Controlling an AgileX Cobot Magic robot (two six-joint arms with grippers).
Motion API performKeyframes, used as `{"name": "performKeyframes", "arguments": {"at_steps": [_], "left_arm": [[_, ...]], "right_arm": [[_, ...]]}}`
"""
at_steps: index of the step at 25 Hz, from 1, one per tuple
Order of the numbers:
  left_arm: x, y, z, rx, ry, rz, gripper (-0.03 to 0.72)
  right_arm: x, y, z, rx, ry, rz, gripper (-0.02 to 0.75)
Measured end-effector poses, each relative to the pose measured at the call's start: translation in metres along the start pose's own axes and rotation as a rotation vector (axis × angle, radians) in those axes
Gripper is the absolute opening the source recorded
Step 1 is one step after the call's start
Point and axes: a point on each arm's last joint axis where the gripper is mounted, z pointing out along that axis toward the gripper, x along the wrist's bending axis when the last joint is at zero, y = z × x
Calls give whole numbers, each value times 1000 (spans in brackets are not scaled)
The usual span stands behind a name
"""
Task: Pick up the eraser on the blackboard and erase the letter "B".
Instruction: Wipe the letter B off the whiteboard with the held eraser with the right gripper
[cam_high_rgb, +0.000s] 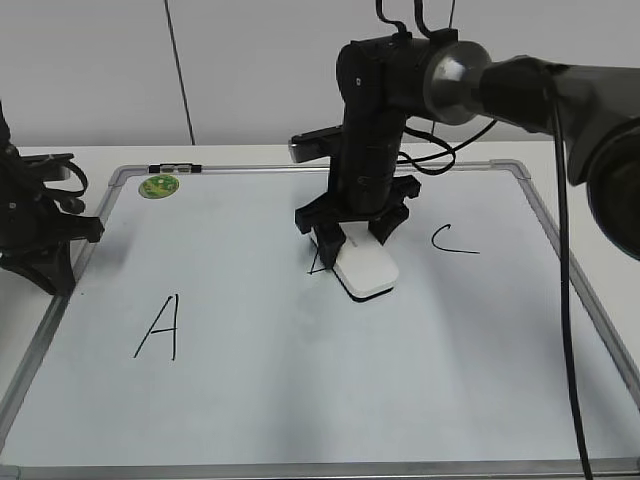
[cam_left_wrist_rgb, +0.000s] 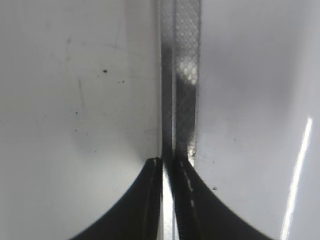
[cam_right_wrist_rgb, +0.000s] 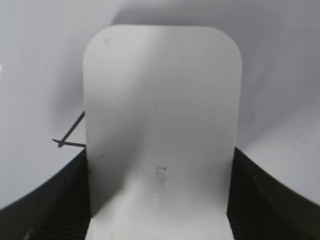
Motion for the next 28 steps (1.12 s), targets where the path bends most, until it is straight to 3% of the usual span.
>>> {"name": "performKeyframes", "arguments": {"at_steps": [16,28], "left_arm": [[0,0,0,0,-1,-1,81],[0,0,0,0,-1,-1,81]], "right_arm": [[32,-1,1,0,87,-30,524],[38,0,0,-3,133,-24,524]]}}
